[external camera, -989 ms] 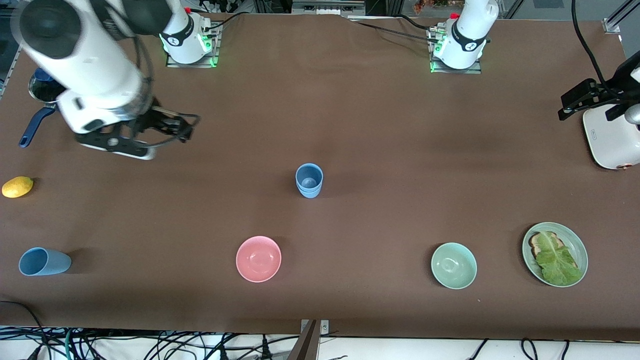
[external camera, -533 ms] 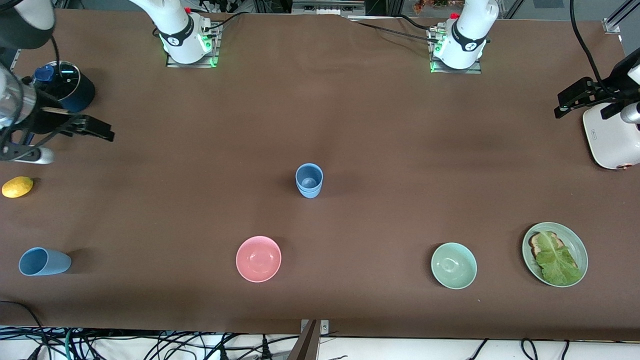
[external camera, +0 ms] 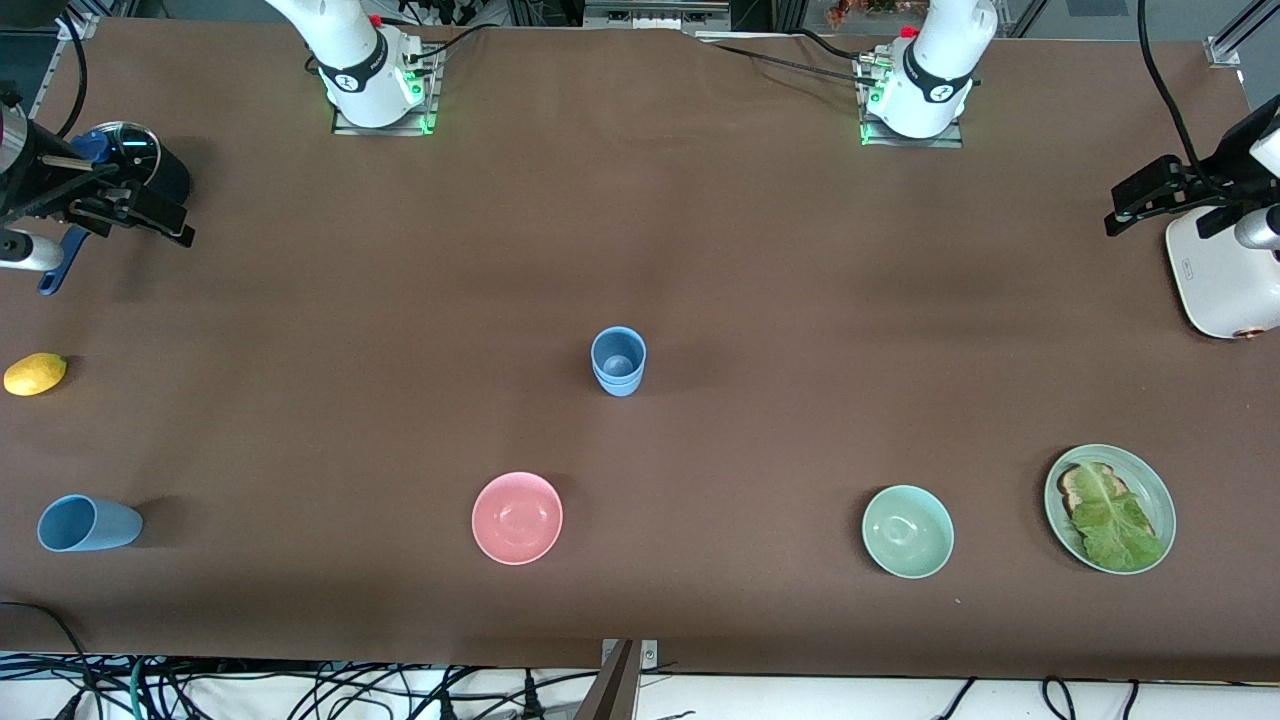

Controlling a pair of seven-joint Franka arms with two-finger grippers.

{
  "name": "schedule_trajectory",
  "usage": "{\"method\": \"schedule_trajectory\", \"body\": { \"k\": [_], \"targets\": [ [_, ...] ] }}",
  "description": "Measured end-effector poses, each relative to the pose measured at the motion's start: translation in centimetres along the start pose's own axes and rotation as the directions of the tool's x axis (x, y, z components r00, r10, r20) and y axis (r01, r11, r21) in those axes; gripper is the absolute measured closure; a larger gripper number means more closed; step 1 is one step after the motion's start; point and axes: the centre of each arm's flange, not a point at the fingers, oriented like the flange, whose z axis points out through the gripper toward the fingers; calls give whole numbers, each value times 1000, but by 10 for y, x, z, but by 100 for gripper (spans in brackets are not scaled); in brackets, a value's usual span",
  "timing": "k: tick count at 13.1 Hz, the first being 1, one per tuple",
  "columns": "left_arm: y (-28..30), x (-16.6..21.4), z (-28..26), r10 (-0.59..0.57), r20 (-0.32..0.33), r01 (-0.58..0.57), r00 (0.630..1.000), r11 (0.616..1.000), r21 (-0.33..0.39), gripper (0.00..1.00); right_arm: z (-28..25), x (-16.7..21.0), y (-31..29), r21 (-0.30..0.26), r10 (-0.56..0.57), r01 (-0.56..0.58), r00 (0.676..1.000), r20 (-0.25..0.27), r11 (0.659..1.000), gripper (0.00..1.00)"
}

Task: Stack blue cups with both arms
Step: 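Open the right gripper and draw it back from the stacked cups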

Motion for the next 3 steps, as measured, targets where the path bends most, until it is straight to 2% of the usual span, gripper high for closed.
{"method": "schedule_trajectory", "body": {
  "k": [3],
  "targets": [
    [0,0,0,0,0,0,1000,1000,0,0,2,-1,4,2,6,-6,1000,-13,1000,0]
  ]
}}
